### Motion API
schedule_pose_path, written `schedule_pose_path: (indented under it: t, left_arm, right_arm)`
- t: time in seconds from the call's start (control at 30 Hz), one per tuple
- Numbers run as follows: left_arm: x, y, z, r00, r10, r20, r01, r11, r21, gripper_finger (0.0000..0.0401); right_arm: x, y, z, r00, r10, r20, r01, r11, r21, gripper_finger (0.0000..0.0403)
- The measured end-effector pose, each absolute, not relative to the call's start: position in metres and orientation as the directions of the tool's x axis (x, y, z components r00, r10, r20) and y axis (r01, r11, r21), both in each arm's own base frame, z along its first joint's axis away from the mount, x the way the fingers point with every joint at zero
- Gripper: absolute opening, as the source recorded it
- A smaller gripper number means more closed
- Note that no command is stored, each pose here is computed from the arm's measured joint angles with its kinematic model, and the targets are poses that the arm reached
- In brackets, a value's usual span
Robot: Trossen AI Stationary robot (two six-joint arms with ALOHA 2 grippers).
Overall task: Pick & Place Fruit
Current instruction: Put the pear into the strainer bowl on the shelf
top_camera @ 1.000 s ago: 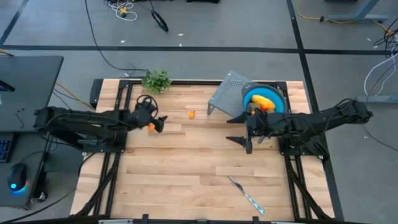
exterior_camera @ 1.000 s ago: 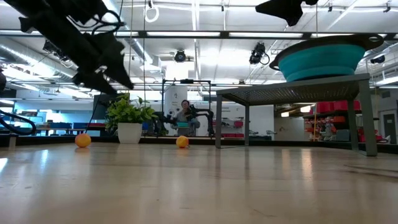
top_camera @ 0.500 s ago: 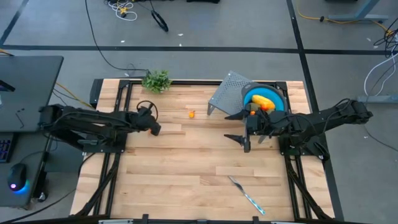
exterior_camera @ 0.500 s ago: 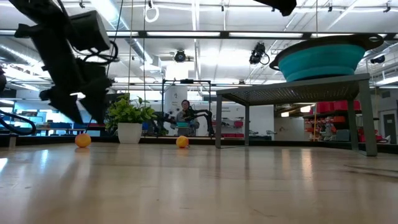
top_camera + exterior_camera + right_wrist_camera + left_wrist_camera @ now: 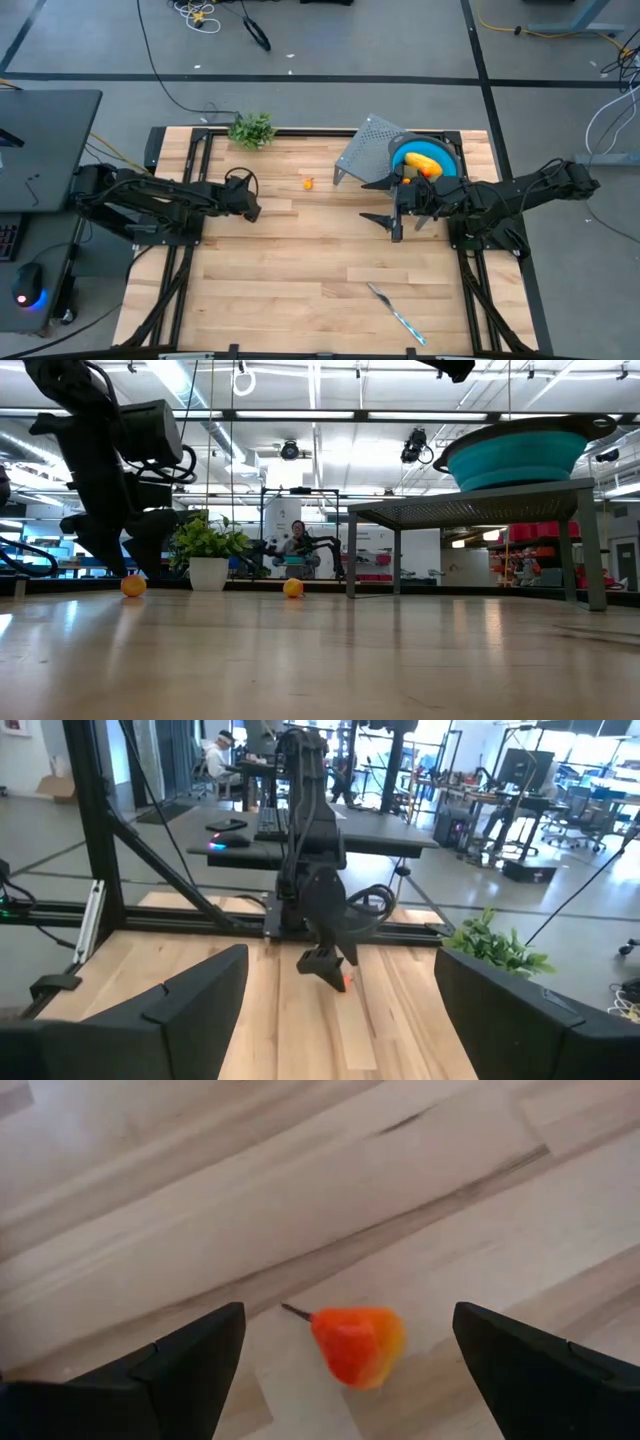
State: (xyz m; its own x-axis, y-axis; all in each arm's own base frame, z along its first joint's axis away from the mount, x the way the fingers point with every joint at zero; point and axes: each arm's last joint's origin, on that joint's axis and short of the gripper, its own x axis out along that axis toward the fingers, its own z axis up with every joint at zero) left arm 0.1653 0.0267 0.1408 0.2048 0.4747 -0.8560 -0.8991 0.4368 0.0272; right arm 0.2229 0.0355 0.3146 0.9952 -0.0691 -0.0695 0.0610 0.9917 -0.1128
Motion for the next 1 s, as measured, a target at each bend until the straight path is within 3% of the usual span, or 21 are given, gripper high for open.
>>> schedule_pose_path:
  t: [0.2,0.4,1.0]
  left_arm:
    - [0.168,0.028,0.134,0.177,0.480,-0.859,-0.900,0.432,0.056,0.0362]
    - [0.170,0.034,0.125,0.123,0.478,-0.870,-0.900,0.423,0.106,0.0334]
    - [0.176,0.035,0.125,0.176,0.438,-0.882,-0.887,0.460,0.051,0.0268]
  right_arm:
    - [0.223,0.036,0.314,0.995,-0.068,-0.071,0.060,0.992,-0.113,0.0332]
    - [0.223,0.036,0.314,0.995,-0.069,-0.071,0.060,0.992,-0.113,0.0332]
    - [0.223,0.036,0.314,0.995,-0.069,-0.071,0.060,0.992,-0.113,0.0332]
